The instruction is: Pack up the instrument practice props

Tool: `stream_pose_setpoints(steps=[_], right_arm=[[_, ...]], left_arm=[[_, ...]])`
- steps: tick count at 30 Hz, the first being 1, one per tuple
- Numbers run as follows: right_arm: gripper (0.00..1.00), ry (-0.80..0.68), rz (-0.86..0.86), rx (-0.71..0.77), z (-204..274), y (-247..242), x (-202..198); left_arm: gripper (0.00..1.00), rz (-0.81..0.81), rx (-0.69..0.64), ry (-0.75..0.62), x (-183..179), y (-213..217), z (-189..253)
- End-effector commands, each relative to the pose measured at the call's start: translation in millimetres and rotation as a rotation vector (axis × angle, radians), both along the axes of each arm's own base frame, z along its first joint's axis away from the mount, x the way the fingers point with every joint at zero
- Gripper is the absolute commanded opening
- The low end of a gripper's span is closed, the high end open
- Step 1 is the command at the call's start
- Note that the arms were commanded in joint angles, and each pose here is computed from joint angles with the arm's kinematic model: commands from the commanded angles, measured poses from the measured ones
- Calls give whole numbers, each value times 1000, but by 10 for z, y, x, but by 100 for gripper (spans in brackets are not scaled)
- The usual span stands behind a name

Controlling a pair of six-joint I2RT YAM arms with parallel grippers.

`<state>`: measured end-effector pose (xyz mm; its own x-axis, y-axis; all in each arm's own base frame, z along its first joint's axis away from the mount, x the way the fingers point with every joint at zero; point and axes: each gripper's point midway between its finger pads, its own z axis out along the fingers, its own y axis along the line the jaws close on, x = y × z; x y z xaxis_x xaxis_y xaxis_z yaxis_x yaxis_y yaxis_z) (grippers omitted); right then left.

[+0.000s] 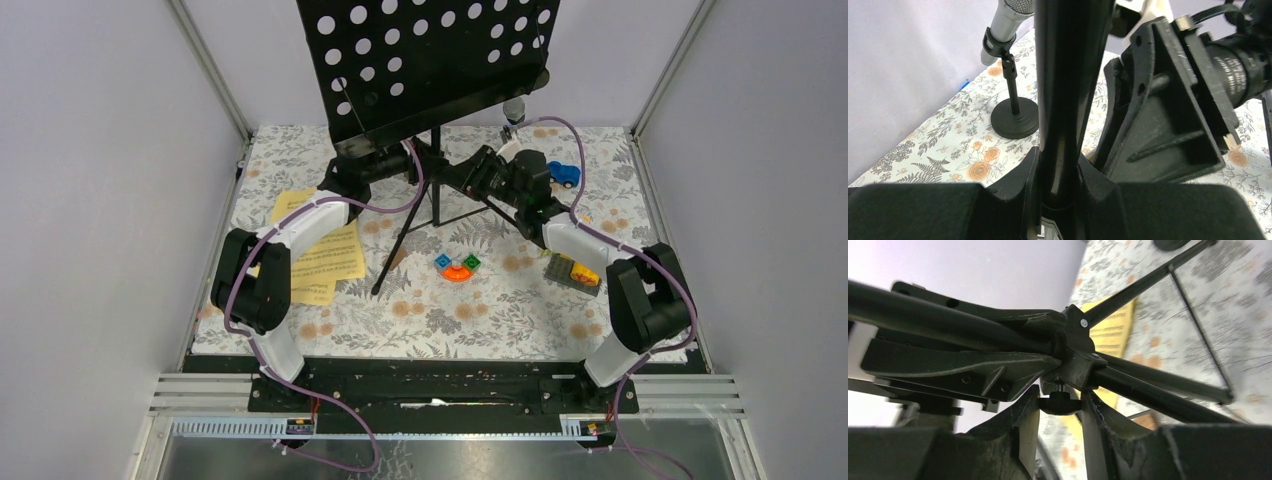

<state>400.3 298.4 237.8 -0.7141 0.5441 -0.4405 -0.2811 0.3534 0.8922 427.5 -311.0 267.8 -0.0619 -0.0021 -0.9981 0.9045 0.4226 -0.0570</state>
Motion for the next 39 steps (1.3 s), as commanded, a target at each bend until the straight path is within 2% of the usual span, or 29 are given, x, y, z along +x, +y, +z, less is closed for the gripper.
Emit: stream_pose_setpoints(steps=[1, 5, 11, 13, 16, 19, 22, 23, 24, 25, 27, 32, 35, 39], right_arm=[[13, -247, -40, -354, 70, -143, 31], [12, -441, -33, -667, -27, -108, -46], [12, -757, 74, -1080, -262, 20, -240], [12, -892, 135, -1259, -366, 28, -302], [10, -1009, 150, -1488, -491, -13, -334], [9, -1065, 141, -1639, -571, -60, -326], [8, -1095, 71, -1697, -554, -99, -315], [10, -1100, 41, -1697, -521, -115, -315], [19, -1105, 7, -1689, -475, -124, -311], [41, -1108, -49, -1668, -393, -144, -318], [58, -1100, -187, -1579, -148, -188, -334], [71, -987, -394, -1213, 311, -344, -507], [73, -865, -363, -910, 279, -396, -581], [73, -625, -342, -518, 295, -535, -574]], left_arm=[[0, 59, 32, 275, 18, 102, -507], [0, 59, 32, 276, 19, 100, -512], [0, 61, 34, 275, 21, 103, -521], [0, 61, 34, 276, 23, 102, -520], [0, 61, 36, 276, 23, 104, -529], [0, 60, 35, 275, 19, 103, -522], [0, 61, 36, 275, 22, 106, -525], [0, 61, 36, 275, 20, 105, -525], [0, 61, 36, 273, 24, 106, -523], [0, 62, 36, 271, 29, 110, -523], [0, 62, 34, 272, 28, 109, -522], [0, 66, 32, 270, 33, 124, -505], [0, 70, 30, 262, 33, 140, -476], [0, 70, 29, 266, 39, 136, -485]])
